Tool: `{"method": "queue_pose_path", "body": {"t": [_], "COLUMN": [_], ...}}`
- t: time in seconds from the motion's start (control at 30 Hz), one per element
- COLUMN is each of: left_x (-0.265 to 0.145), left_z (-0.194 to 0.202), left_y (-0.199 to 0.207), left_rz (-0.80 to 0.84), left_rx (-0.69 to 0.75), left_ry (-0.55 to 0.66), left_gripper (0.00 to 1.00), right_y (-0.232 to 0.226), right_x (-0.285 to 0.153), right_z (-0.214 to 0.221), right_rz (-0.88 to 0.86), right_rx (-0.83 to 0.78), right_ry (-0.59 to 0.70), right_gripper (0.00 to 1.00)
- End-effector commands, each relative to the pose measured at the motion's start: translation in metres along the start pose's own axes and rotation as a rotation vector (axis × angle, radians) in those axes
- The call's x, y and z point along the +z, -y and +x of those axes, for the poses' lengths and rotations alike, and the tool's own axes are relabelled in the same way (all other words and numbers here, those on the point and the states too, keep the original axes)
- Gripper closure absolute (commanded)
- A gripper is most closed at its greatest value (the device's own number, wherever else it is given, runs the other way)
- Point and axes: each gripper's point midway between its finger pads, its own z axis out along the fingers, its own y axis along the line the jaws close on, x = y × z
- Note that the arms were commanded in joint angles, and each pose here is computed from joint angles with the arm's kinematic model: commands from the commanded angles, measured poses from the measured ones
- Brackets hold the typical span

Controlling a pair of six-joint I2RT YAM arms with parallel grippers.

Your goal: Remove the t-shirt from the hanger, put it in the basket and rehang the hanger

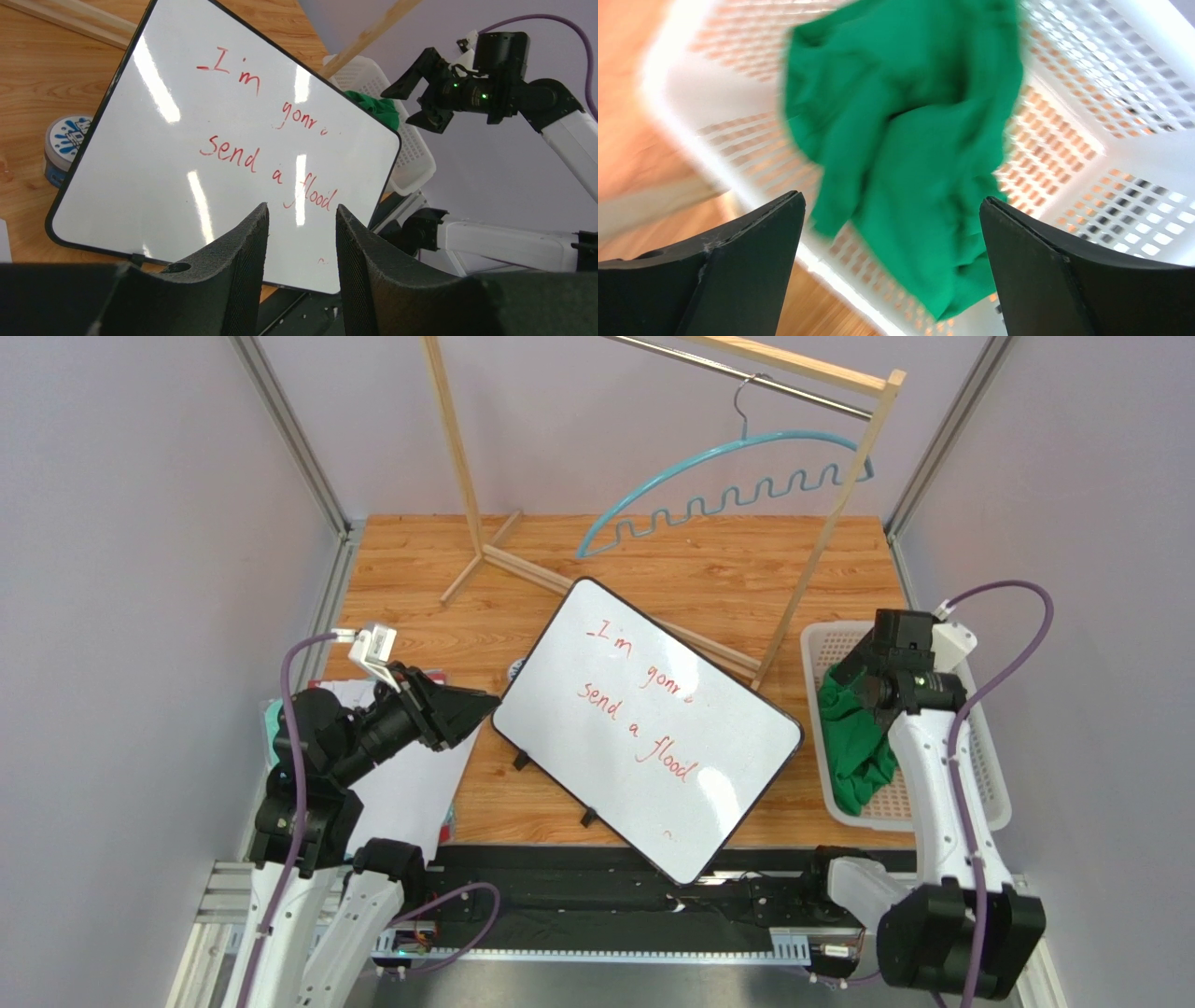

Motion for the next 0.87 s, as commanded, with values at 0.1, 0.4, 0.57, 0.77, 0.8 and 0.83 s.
{"method": "queue_pose_path", "body": {"t": [0.1, 0.4, 0.57, 0.77, 0.8, 0.83], "left_x": [0.019, 0.037, 0.036, 0.030, 0.027, 0.027], "left_z": [0.006, 0.023, 0.034, 0.052, 0.056, 0.063], "left_y": [-0.009, 0.000, 0.006, 0.005, 0.010, 0.010], "left_rz": [0.043, 0.118, 0.143, 0.178, 0.214, 0.232], "left_rx": [-0.029, -0.074, -0.091, -0.126, -0.131, -0.161], "left_ry": [-0.035, -0.077, -0.098, -0.109, -0.129, -0.145], "left_gripper": [0.53, 0.50, 0.50, 0.49, 0.48, 0.48], "right_y": [-0.065, -0.084, -0.071, -0.079, -0.083, -0.085], "right_x": [-0.087, -0.174, -0.231, -0.256, -0.259, -0.265], "right_z": [-0.001, 0.029, 0.015, 0.041, 0.046, 0.049], "right_rz": [-0.460, -0.895, -1.091, -1.271, -1.307, -1.352], "right_rx": [-0.036, -0.165, -0.150, -0.207, -0.217, -0.227], "right_ry": [0.135, 0.082, 0.209, 0.101, 0.087, 0.078], "right_gripper": [0.00, 0.00, 0.00, 0.00, 0.00, 0.00]}}
